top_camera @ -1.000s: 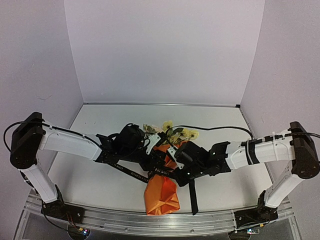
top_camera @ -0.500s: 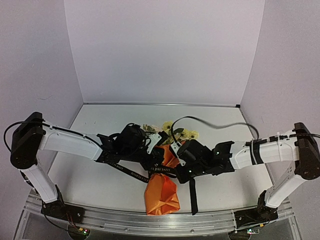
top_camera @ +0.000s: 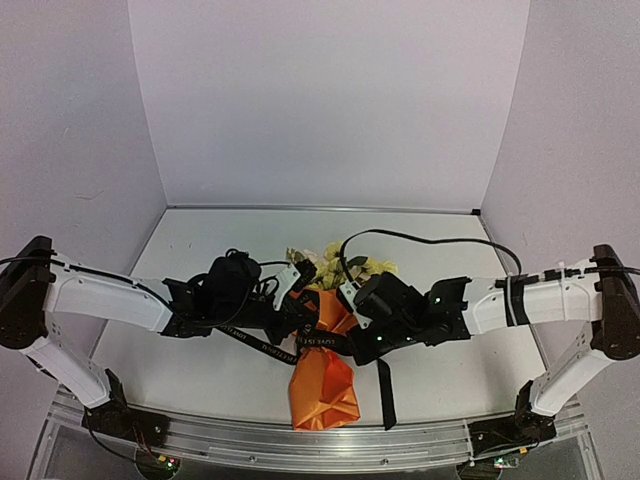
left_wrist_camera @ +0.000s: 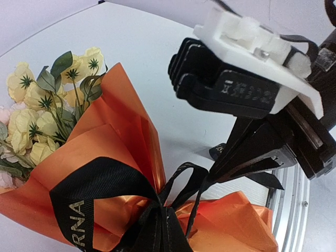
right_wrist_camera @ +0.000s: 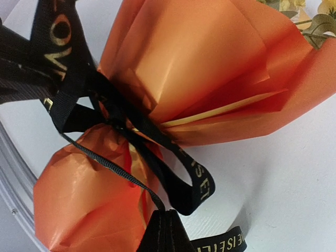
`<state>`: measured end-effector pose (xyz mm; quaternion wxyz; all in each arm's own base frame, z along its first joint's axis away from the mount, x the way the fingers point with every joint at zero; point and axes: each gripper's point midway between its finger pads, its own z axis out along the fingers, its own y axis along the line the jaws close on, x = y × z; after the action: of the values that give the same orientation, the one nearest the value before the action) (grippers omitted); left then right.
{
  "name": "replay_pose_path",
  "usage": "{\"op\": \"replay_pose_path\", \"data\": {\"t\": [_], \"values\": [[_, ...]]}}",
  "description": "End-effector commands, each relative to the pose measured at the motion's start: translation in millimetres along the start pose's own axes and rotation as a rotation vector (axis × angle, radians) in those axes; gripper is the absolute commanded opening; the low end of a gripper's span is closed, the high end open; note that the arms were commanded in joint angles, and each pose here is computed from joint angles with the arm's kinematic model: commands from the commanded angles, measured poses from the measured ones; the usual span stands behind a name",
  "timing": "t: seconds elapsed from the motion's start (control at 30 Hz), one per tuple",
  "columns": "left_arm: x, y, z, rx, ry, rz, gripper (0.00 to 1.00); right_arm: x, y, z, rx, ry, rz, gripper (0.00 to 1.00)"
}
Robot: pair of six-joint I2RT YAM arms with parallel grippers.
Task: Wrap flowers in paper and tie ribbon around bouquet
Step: Cross the ribbon over the folded bouquet.
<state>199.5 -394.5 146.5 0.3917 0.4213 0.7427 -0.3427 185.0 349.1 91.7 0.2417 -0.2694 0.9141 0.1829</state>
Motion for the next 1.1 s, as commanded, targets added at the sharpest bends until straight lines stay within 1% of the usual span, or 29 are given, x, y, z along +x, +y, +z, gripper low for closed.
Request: {"op": "replay_pose_path", "data": {"t": [0.0,0.1,0.2,0.43,0.63,0.77,1.07], "values": [[-37.1,-17.0,-27.1,0.068,-0.158,0.026,0.02,-8.4,24.6,-15.6,-0.101,0.043,0.088,0.00],[-34.6,-28.7,-39.1,0.127,-0.185,0.045,0.02,-5.0,34.7,-10.0,-0.137,0.093,0.151,0.00],[-27.9,-36.8,-44.0,0.171,-0.174,0.058,0.02,-2.9,40.6,-4.1,-0.150,0.129,0.207,0.00],[-17.1,-61.3,-61.6,0.301,-0.151,0.101,0.03,2.9,26.4,14.4,-0.065,0.138,0.271,0.00],[5.5,-85.8,-68.6,0.417,-0.050,0.134,0.04,-6.4,9.4,26.6,-0.015,0.076,0.326,0.00],[19.7,-103.8,-67.9,0.472,0.006,0.211,0.05,-10.4,2.7,30.2,0.006,0.053,0.342,0.00],[50.6,-113.5,-42.5,0.487,0.166,0.303,0.09,-8.6,-7.1,37.3,0.026,0.041,0.358,0.00]]}}
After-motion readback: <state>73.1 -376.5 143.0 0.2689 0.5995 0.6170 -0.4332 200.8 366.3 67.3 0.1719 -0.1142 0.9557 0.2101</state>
